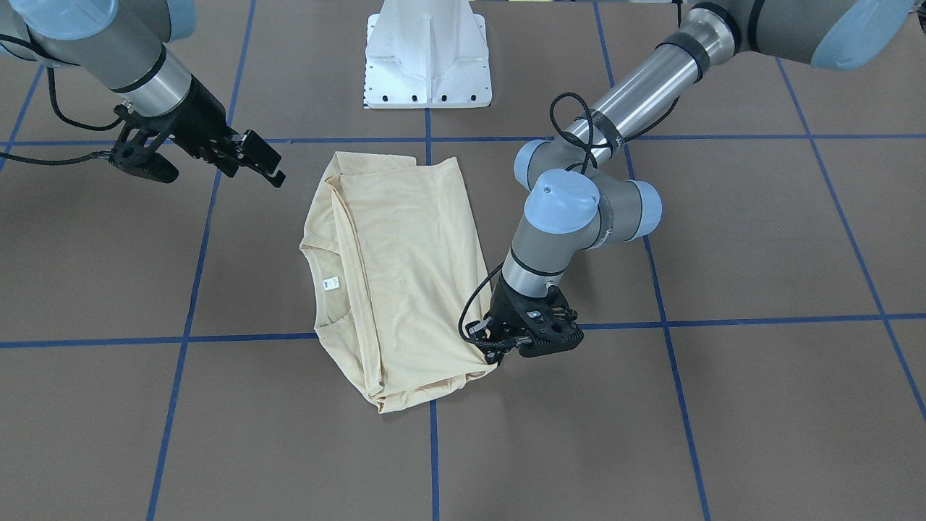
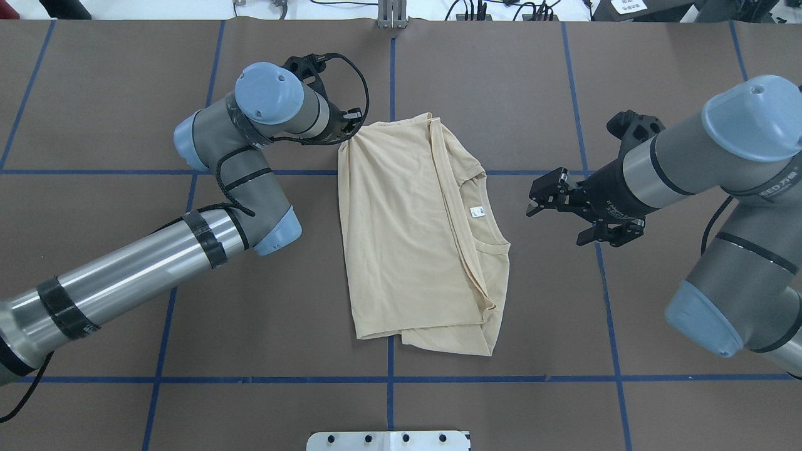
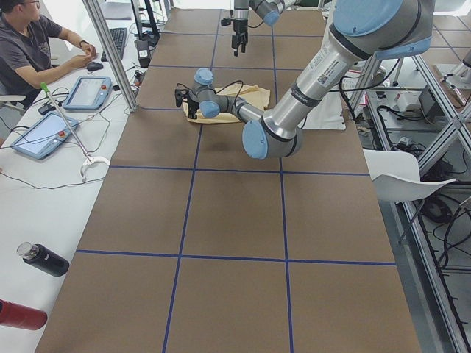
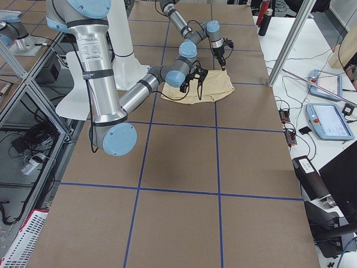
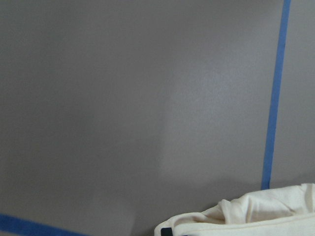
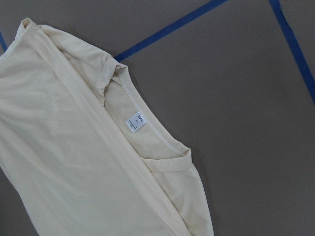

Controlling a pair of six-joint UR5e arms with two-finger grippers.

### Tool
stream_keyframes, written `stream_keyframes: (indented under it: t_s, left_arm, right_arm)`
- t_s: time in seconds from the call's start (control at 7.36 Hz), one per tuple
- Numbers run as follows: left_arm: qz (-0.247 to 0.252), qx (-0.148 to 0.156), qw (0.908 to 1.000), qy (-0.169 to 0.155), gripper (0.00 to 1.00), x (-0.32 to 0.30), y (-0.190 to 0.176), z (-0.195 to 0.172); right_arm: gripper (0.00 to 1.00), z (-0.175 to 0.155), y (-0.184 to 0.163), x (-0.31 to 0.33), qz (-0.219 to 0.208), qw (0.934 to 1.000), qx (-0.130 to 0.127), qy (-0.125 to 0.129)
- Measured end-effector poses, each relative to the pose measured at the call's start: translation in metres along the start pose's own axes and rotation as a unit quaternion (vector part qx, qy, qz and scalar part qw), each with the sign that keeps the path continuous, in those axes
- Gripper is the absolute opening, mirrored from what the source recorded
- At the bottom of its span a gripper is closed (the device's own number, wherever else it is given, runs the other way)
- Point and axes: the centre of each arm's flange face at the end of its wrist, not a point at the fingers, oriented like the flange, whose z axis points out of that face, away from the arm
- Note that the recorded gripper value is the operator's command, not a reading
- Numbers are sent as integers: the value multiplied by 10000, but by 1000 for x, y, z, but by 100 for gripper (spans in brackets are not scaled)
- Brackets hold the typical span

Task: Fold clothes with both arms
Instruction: 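Release and raise the left gripper while the right gripper moves to the shirt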

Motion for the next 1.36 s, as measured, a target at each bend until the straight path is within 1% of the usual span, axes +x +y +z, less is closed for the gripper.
stream_keyframes:
  t_s: [0.14,0.27,0.41,0.54,0.68,0.82,0.95,1.09,1.22,1.36]
  left_arm:
    - [68,140,9998,138,0,1,-5,4]
    - [106,231,9994,237,38,4,-8,5]
    - [128,314,9990,307,98,5,-10,6]
    - [213,378,9985,344,99,4,-12,6]
    - [355,419,9978,363,99,4,-15,5]
    - [424,448,9974,383,99,1,-22,-1]
    - [456,392,9973,433,99,-12,-26,-12]
    - [472,228,9973,510,99,-38,-27,-29]
    - [476,56,9972,576,99,-68,-28,-50]
    - [494,-46,9971,576,99,-95,-26,-71]
  right_arm:
    - [100,2,0,1,-1,10000,14,17]
    - [100,3,1,1,-2,10000,26,26]
    - [100,3,0,2,3,10000,42,34]
    - [100,4,2,-1,-18,10000,60,27]
    - [100,8,7,-9,-82,9998,180,8]
    - [100,18,15,-16,-183,9991,369,27]
    - [100,33,28,-23,-330,9984,463,65]
    - [100,44,39,-33,-505,9976,466,104]
    - [100,55,50,-53,-766,9958,451,233]
    - [100,66,64,-75,-1196,9905,488,479]
